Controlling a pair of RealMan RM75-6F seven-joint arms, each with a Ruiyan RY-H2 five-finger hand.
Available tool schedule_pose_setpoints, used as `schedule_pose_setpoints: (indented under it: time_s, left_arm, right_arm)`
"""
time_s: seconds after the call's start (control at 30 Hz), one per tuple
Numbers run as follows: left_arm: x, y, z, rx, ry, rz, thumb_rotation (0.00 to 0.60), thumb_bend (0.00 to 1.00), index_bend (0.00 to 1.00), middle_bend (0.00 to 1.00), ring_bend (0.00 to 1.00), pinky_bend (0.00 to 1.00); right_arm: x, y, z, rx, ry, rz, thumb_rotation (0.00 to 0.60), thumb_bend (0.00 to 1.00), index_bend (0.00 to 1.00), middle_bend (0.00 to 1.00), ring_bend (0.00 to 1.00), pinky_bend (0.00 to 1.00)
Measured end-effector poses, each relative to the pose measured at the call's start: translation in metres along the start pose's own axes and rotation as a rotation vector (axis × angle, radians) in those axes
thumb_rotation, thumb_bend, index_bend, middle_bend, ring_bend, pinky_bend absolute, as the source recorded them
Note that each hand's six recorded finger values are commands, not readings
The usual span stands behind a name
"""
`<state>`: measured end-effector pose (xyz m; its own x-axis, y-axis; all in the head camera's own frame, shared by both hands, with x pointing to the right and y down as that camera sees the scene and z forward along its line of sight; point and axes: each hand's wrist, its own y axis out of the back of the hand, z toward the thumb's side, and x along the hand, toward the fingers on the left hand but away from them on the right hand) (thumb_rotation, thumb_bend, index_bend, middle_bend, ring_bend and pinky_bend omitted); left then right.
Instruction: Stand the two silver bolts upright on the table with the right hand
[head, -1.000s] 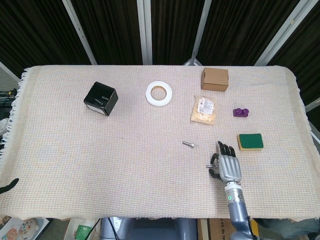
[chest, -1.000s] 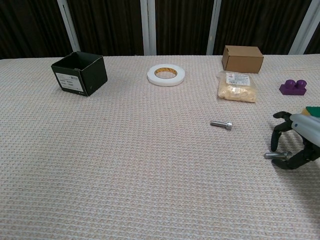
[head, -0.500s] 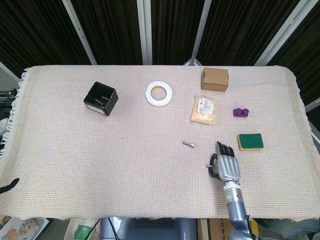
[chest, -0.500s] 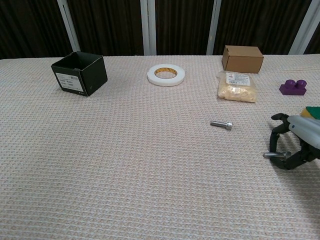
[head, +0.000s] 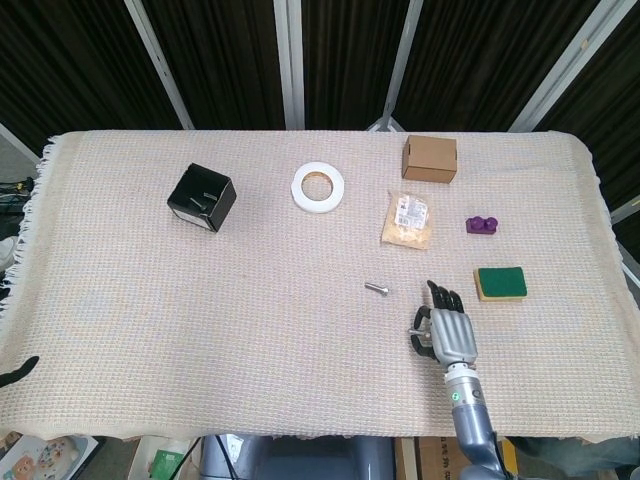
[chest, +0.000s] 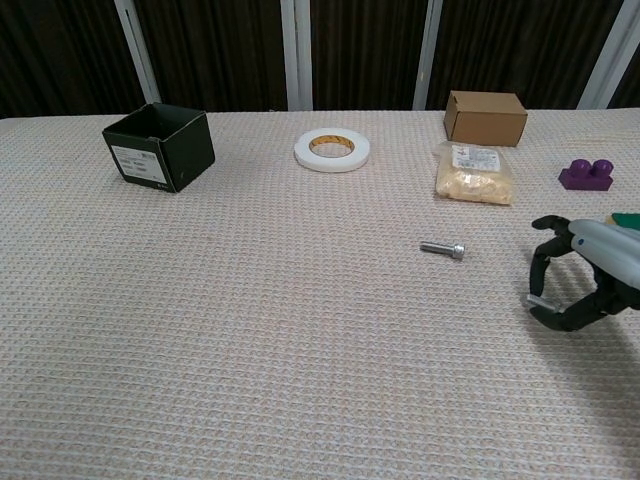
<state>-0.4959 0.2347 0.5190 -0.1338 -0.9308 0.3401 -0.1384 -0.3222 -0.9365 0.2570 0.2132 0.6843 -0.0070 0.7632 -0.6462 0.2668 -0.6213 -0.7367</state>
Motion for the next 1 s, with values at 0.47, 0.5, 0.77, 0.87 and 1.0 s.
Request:
schedule_pose_setpoints:
  time_s: [0.47,0.5,0.77,0.87,1.0]
  left_arm:
    - [0.0,0.0,0.001,0.003,0.0,0.0,0.6,0.15,0.14,0.12,0.01,0.08]
    - [0.0,-0.001,0.001,0.004,0.001,0.0,0.6,0.15,0.14,0.12,0.01,0.08]
    - [0.0,-0.001,0.002,0.008,-0.002,-0.002,0.6,0.15,0.14,0.12,0.01,0.08]
    - [0.0,-0.002,0.002,0.008,0.0,-0.001,0.6,0.15,0.14,0.12,0.01,0.08]
    - [0.0,-0.001,0.002,0.008,-0.001,-0.001,0.6,0.15,0.14,0.12,0.01,0.08]
  right_arm:
    - [-0.003,0.014,-0.009,-0.041,-0.036,-0.019,0.6,0.36,0.59,0.0,0.0,0.02]
    - [-0.004,0.015,-0.011,-0.044,-0.04,-0.019,0.6,0.36,0.59,0.0,0.0,0.02]
    - [-0.005,0.02,-0.016,-0.054,-0.055,-0.021,0.6,0.36,0.59,0.0,0.0,0.02]
    - [-0.005,0.021,-0.016,-0.053,-0.057,-0.021,0.6,0.35,0.59,0.0,0.0,0.02]
    - [-0.007,0.021,-0.017,-0.056,-0.064,-0.018,0.6,0.36,0.59,0.0,0.0,0.02]
